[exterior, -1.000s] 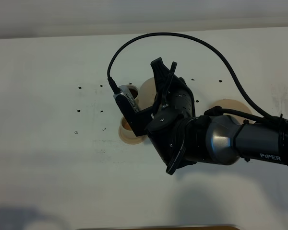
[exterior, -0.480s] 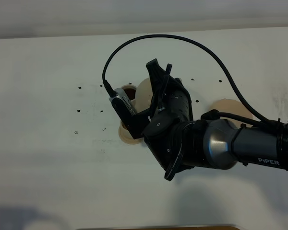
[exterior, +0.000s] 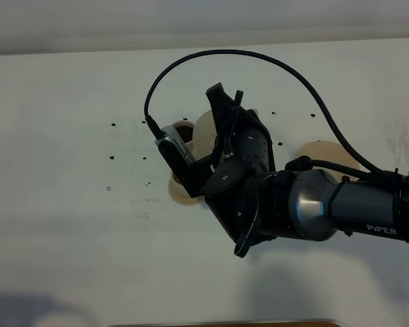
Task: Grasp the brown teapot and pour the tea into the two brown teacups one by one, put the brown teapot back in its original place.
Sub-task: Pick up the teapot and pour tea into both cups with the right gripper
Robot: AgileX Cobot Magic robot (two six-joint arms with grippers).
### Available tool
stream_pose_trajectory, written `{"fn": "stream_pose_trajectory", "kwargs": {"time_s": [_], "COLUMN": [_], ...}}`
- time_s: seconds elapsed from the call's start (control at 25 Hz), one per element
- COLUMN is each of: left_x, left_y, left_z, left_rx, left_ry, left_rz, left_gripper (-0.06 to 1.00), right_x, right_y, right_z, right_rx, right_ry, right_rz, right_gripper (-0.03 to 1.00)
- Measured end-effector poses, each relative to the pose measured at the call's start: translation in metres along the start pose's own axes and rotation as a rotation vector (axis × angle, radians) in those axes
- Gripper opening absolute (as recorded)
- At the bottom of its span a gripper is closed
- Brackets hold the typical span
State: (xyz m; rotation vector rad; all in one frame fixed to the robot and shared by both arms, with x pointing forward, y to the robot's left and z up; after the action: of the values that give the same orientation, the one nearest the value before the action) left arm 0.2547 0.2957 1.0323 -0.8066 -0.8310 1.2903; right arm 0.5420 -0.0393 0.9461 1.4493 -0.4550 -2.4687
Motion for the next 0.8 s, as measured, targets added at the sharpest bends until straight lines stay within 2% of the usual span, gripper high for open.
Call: {"fn": "stream_pose_trajectory", "kwargs": {"time_s": [0.36,0.8], "left_x": [0.000,0.000], "left_y": [0.000,0.000], "left_z": [0.000,0.000], "left_rx": [0.000,0.000], "left_ry": [0.000,0.000], "left_rz": [0.000,0.000], "left_gripper": [0.48,0.48], "right_x": [0.011,0.012], "right_y": [-0.006,-0.009], "right_z": [-0.008,-0.006], "right_rx": [0.012,0.007], "right_ry": [-0.023,-0.021], "right_rz": [0.035,0.041], "right_gripper": [0.09,0.09]}}
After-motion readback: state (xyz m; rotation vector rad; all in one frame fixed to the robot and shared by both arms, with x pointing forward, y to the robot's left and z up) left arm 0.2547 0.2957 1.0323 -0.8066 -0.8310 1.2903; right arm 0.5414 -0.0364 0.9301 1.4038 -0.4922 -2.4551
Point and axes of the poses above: a point on each arm's last joint axis where the gripper is mounted, z pointing back along that axis away from the gripper, x along the wrist's bending axis when the last joint is at zero, y = z × x, the point moved 2 cm from there along -z, pointing out along that axis toward the gripper, and after that the axes turned 8 degrees about -z, right-handed, at the moved point
